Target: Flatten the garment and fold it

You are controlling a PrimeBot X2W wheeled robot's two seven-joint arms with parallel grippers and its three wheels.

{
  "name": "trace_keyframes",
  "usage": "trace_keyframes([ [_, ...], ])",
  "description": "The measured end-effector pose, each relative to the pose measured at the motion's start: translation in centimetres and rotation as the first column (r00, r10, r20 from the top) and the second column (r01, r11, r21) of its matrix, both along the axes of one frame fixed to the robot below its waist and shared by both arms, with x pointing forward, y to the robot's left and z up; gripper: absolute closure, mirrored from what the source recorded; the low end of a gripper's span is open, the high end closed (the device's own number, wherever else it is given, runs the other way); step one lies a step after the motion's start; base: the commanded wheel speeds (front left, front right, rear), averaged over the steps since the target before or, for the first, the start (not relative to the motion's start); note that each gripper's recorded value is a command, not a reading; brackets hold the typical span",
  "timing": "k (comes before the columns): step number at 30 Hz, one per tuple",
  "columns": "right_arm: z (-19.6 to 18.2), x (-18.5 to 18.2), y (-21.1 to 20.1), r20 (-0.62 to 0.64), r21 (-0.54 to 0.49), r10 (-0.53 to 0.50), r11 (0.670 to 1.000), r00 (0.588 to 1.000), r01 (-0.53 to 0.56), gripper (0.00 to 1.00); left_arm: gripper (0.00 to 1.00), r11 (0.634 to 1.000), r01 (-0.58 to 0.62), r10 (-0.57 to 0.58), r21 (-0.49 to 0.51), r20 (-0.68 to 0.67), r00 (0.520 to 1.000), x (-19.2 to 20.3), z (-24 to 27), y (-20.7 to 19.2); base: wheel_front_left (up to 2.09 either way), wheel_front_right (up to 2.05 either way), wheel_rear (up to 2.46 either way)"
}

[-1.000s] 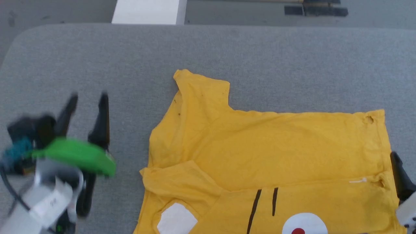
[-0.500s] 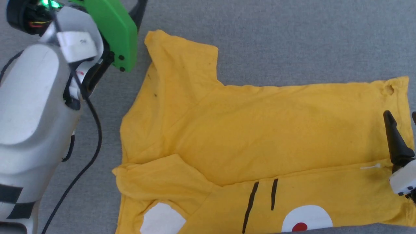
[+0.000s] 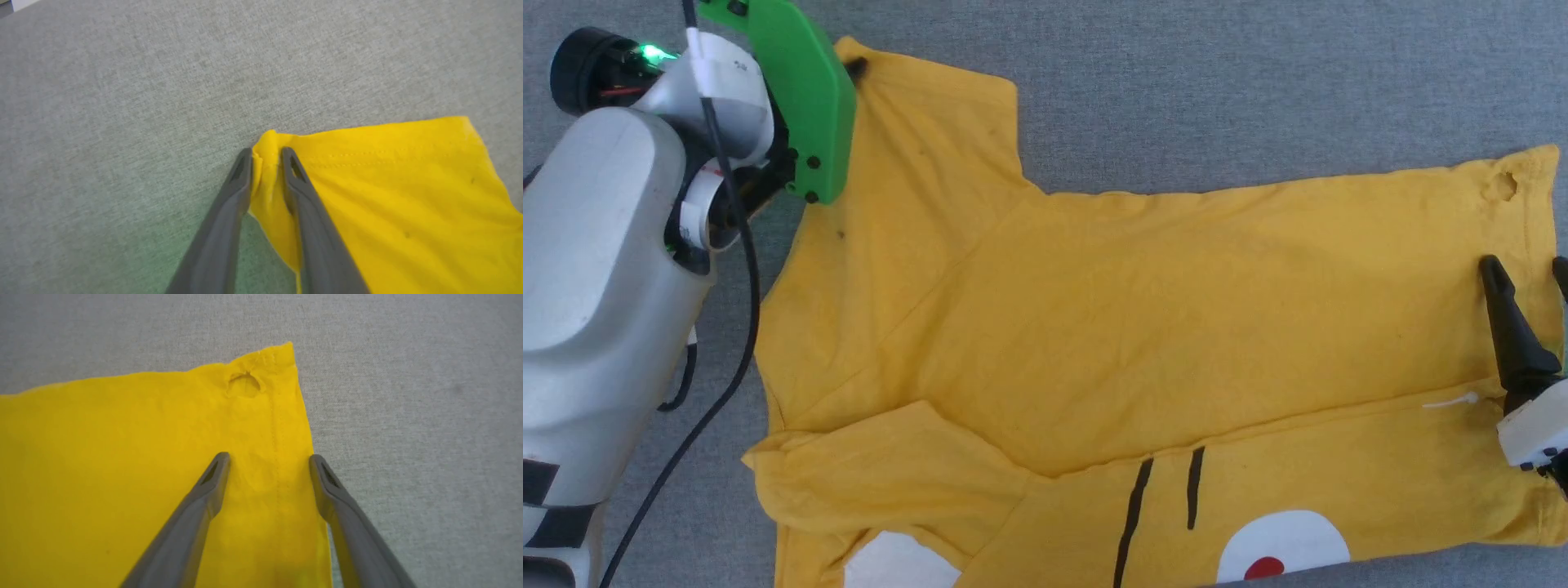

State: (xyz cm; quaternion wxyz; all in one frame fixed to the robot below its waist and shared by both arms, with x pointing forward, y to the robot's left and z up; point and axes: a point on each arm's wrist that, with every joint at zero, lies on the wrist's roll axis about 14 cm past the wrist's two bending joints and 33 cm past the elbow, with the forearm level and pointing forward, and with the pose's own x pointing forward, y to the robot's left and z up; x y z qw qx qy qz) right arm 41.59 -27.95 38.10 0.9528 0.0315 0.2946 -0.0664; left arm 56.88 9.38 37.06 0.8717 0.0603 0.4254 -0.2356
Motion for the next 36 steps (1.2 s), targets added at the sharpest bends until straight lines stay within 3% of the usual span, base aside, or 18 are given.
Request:
trace_keyframes([
  [6,2.0,1.6,0.1,0.064,-0.026,0.039,0.999,0.997,-0.037,0.00,1.00,0.999,-0.034,0.036,-0.031,0.069,0.997,0.2,0.9,0.4,0.00,0.00,0.00],
  [14,8.9,6.9,0.0,0.203,-0.108,0.143,0.987,0.969,-0.122,0.00,1.00,0.997,-0.062,0.066,-0.035,0.112,0.992,-1.1,2.6,1.4,0.00,0.00,0.00],
  [22,6.1,8.0,-0.4,-0.001,-0.061,0.148,0.987,0.989,-0.148,0.00,1.00,0.996,-0.077,0.081,-0.039,0.142,0.987,-1.6,3.9,2.3,0.00,0.00,0.00],
  [27,2.9,7.1,-1.0,-0.151,-0.035,0.131,0.990,0.980,-0.138,0.00,1.00,0.996,-0.083,0.087,-0.037,0.121,0.989,-2.0,3.0,2.5,0.00,0.00,0.00],
  [32,1.2,6.4,-1.0,-0.217,-0.015,0.121,0.992,0.969,-0.127,0.00,1.00,0.996,-0.088,0.091,-0.030,0.106,0.990,-2.1,2.2,2.8,0.00,0.00,0.00],
  [33,0.8,6.2,-1.1,-0.235,-0.009,0.114,0.993,0.965,-0.119,0.14,1.00,0.996,-0.088,0.091,-0.029,0.104,0.990,-2.1,2.1,2.8,0.00,0.00,0.00],
  [35,-0.1,5.6,-1.5,-0.270,0.001,0.093,0.995,0.959,-0.096,1.00,1.00,0.995,-0.090,0.093,-0.030,0.103,0.990,-2.1,1.9,2.9,0.00,0.00,0.00],
  [36,-0.3,5.4,-1.5,-0.279,0.004,0.088,0.996,0.956,-0.090,1.00,1.00,0.995,-0.090,0.092,-0.031,0.102,0.991,-2.1,1.8,2.8,0.00,0.00,0.00],
])
